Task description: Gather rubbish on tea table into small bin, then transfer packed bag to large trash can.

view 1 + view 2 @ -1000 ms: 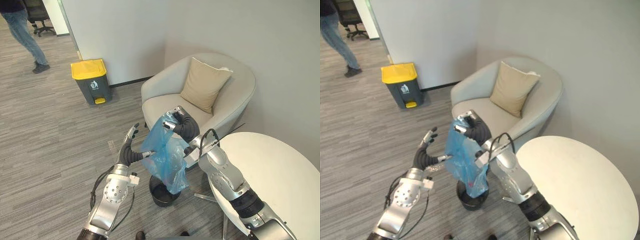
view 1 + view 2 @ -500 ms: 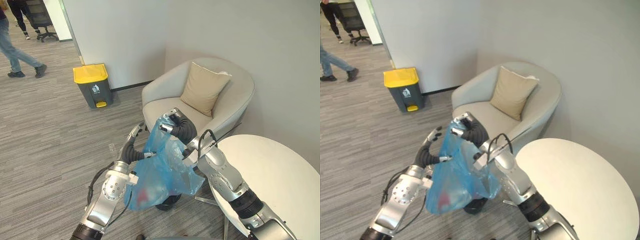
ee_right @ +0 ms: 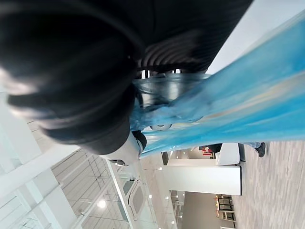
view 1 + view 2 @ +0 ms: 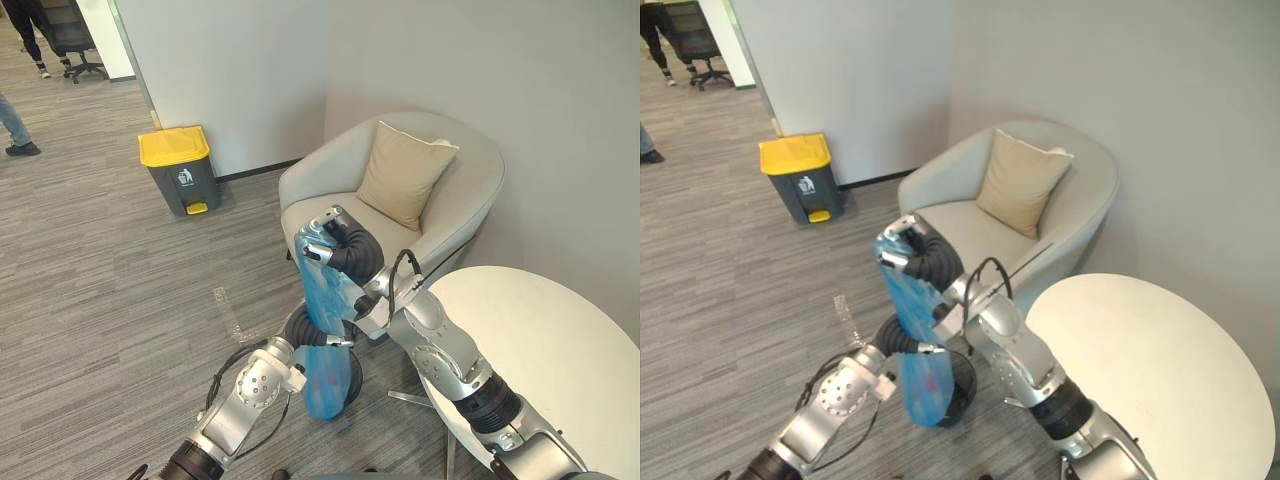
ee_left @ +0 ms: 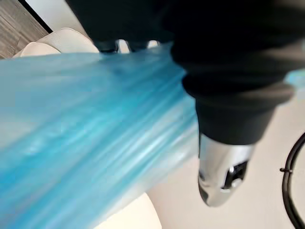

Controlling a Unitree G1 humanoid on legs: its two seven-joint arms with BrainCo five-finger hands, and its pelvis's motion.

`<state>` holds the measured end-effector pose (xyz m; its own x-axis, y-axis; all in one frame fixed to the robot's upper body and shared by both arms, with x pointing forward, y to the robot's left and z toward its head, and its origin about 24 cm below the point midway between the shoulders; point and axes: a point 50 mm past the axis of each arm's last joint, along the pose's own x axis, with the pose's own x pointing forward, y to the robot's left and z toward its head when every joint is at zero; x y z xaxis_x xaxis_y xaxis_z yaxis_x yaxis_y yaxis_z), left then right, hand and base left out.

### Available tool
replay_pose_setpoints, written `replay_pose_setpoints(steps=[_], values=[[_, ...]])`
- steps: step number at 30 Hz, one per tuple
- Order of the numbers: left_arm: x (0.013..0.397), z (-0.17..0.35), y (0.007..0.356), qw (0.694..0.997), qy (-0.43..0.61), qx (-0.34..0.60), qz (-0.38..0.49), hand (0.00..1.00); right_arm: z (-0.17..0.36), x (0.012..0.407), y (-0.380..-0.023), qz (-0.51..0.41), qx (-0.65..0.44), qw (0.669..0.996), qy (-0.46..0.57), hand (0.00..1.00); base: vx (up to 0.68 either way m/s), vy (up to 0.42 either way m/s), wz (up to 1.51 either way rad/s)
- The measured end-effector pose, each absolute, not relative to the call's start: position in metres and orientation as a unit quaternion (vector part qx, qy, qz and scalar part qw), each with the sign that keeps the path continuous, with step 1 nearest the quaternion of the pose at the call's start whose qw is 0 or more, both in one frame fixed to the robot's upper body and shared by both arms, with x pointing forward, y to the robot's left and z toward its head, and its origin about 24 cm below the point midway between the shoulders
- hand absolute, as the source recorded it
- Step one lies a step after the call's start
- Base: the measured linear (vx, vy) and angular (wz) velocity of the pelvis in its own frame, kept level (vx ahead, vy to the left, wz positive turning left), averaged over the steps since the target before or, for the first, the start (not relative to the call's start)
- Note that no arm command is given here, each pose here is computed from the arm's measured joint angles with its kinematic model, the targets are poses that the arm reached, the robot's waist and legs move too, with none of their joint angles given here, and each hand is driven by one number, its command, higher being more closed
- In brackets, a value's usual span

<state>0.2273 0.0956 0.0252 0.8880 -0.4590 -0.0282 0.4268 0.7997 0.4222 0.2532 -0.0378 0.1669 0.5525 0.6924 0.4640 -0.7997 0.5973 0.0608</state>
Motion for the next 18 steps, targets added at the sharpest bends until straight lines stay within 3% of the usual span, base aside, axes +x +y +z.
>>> replay_pose_setpoints(steps=[8, 18], values=[[0.223, 0.006, 0.116, 0.949, -0.007, 0.255, -0.185, 0.00, 0.170, 0.252, -0.031, 0.436, 0.113, 0.868, -0.210, 1.00, 0.00, 0.002, -0.02], [0.212, -0.014, 0.129, 0.959, 0.057, 0.230, -0.153, 0.00, 0.173, 0.249, -0.022, 0.442, 0.133, 0.861, -0.213, 1.00, 0.00, 0.002, 0.03]])
